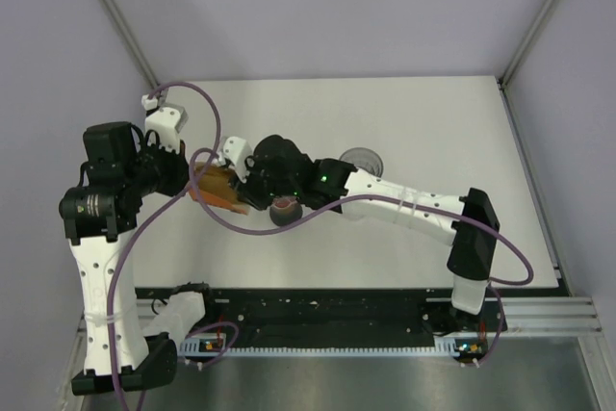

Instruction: Place the coffee filter in the dripper

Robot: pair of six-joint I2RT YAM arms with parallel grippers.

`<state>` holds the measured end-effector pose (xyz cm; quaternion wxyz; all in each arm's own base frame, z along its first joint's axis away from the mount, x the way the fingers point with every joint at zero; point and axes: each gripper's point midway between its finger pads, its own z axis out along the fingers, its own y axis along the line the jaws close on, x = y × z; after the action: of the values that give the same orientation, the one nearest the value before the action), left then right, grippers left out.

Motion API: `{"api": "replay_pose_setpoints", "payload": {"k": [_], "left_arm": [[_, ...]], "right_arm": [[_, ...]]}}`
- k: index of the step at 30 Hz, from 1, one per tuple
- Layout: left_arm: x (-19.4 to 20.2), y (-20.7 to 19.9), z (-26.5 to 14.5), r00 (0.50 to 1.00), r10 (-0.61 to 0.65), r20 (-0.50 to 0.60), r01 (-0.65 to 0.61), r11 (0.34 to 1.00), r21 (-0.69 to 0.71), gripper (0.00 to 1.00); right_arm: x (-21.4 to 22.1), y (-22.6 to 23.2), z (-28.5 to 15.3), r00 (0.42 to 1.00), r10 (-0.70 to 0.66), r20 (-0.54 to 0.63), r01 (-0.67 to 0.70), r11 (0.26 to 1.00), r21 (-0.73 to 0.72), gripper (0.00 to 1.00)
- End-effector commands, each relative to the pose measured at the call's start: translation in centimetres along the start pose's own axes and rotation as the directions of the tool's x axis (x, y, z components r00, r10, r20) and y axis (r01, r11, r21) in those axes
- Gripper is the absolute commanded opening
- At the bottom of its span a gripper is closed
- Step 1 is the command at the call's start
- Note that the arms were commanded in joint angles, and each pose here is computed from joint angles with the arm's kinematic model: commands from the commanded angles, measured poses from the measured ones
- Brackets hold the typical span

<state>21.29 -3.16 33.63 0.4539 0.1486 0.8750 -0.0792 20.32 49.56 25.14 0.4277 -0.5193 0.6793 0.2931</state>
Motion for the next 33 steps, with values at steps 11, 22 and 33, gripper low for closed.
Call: {"api": "replay_pose_setpoints", "payload": {"k": [11, 22, 33], "left_arm": [[0.1, -0.2, 0.6, 1.000, -0.005, 0.013, 0.005, 1.000, 0.019, 0.00], [0.2, -0.1, 1.1, 1.000, -0.011, 0.000, 0.011, 1.000, 0.026, 0.00], [0.0, -0.1, 1.7, 1.000, -0.025, -0.001, 0.025, 0.999, 0.037, 0.00]], "right_arm": [[-4.6, -2.9, -0.1, 0.993, 0.013, 0.120, -0.022, 0.997, 0.068, 0.36], [-5.3, -3.1, -0.8, 0.990, 0.009, 0.137, -0.018, 0.998, 0.064, 0.42], [-6.2, -3.4, -0.7, 0.989, 0.010, 0.147, -0.021, 0.997, 0.073, 0.42]]}}
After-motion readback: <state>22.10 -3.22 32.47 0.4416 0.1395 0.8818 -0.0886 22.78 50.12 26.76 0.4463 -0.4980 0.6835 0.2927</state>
